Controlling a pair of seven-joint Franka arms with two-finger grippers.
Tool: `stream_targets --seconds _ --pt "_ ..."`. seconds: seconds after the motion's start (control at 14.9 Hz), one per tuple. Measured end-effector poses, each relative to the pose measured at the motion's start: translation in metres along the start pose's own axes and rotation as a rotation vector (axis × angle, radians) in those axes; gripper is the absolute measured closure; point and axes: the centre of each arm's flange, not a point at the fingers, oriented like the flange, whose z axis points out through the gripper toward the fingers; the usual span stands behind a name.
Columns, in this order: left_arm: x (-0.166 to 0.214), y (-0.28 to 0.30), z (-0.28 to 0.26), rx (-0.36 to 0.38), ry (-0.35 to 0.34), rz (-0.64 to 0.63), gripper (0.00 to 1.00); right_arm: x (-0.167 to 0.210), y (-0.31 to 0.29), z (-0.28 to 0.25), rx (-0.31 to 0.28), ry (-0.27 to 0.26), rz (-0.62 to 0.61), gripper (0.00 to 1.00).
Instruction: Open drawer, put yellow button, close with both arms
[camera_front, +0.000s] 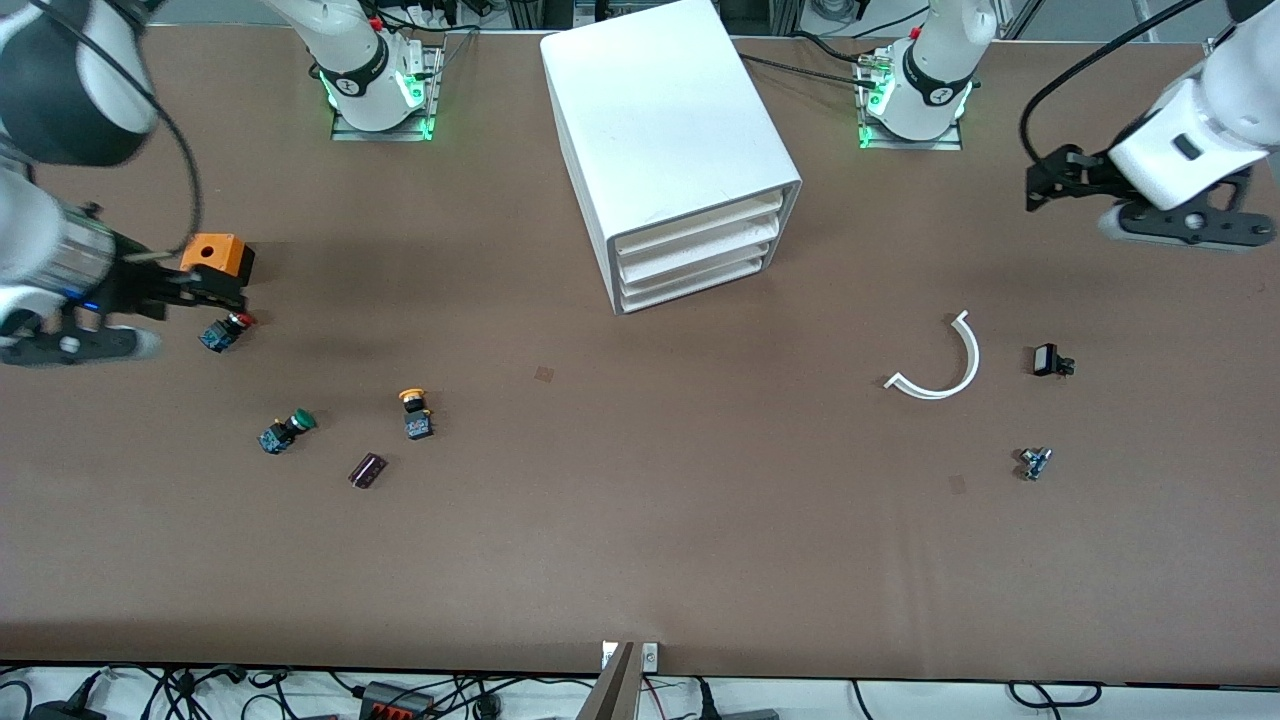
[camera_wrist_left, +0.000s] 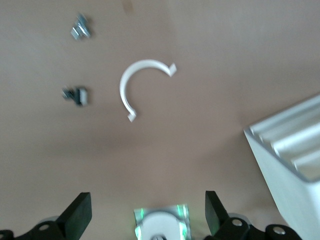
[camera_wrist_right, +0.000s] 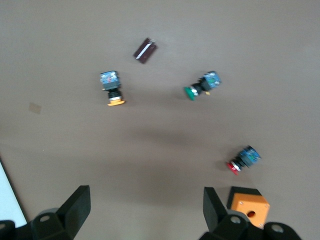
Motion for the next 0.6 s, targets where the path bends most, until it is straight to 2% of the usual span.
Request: stream_targets --seconds 0.13,0.33,0.47,0.6 --pt "0.015 0.01 0.03 -0.052 -0.109 0.026 0.0 0.018 -0.029 0.03 -0.01 -0.013 -0.045 0.0" --pt "0.044 0.04 0.076 -0.172 -0.221 0.12 0.0 0.039 -0.059 0.078 -0.024 -0.043 -0.085 0.0" --pt "0.059 0.066 0.1 -0.299 -0.27 0.2 0.0 0.051 -0.068 0.11 -0.031 -0.058 -0.096 0.0" --pt "0.076 0.086 0.119 -0.444 -0.273 0.277 0.0 0.063 -0.077 0.138 -0.037 -0.058 -0.105 0.0"
